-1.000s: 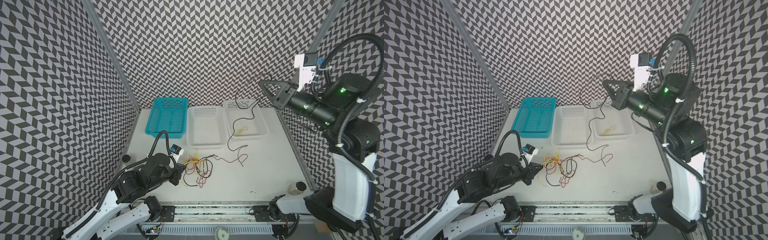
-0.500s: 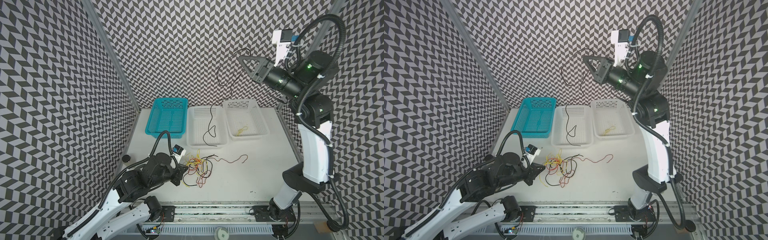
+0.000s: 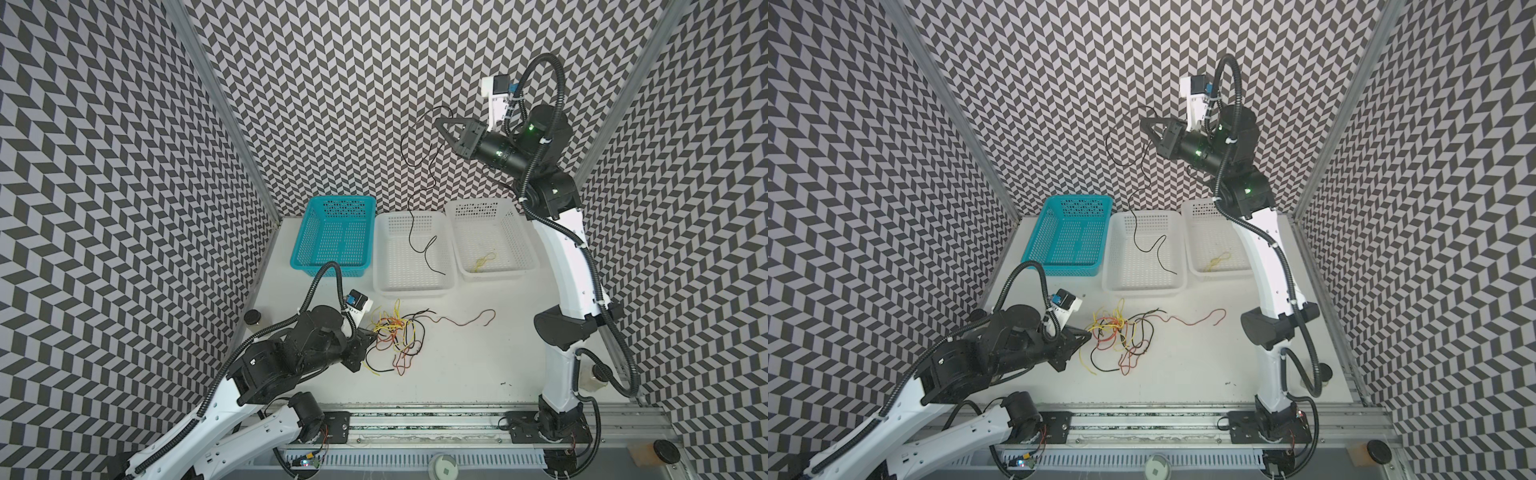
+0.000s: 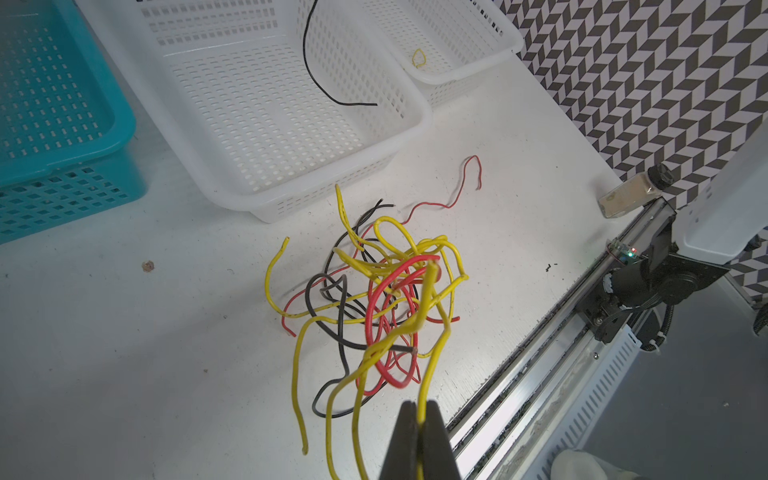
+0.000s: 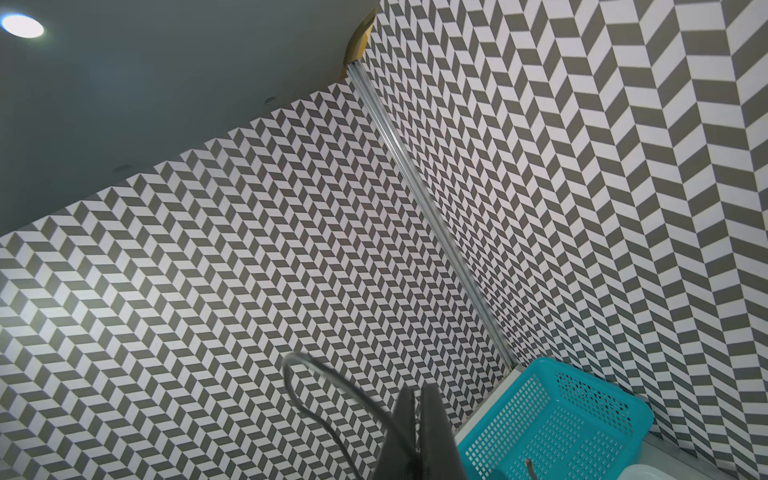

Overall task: Untangle the cables
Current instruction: 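Raise the black wire with the right gripper over the middle white basket, then lower the black wire into the middle white basket and open the right gripper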

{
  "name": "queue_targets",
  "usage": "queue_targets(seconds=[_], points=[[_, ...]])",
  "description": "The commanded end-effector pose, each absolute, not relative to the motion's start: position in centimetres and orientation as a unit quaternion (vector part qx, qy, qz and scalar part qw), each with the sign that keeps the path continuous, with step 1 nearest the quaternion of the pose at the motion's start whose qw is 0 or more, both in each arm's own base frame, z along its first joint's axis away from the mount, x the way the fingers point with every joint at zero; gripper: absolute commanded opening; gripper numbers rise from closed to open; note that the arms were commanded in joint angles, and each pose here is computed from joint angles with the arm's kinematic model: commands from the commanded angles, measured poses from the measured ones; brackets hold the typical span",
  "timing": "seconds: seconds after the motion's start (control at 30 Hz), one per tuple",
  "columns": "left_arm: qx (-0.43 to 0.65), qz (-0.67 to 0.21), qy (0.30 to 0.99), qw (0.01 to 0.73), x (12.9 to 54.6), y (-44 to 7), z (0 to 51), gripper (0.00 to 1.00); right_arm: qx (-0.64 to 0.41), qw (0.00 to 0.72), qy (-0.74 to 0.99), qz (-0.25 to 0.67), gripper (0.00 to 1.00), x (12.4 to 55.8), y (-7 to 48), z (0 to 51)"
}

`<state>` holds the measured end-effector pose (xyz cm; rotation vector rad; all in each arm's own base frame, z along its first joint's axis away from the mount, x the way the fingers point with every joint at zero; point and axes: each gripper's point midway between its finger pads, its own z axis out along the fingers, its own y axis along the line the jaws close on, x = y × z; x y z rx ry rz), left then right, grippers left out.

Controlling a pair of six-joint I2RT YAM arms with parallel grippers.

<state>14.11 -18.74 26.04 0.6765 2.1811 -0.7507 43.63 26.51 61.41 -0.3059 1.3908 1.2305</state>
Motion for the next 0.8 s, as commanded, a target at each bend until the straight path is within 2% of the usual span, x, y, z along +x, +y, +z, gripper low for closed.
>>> queue_targets(seconds=[0.0, 0.43, 0.77], points=[[0.264, -0.291, 0.84, 0.374, 14.5, -18.8, 26.4, 0.0, -0.156, 0.593, 0.588, 0.528, 0.0, 43.5, 26.9, 61.0], [0.264, -0.291, 0.839, 0.377, 14.5, -18.8, 26.4, 0.0, -0.11, 0.562, 0.706, 0.417, 0.0, 48.2, 27.6, 44.7], [0.261, -0.285, 0.84, 0.381, 14.7, -18.6, 26.4, 0.0, -0.094, 0.509, 0.794, 0.32, 0.0, 50.6, 28.2, 32.2]])
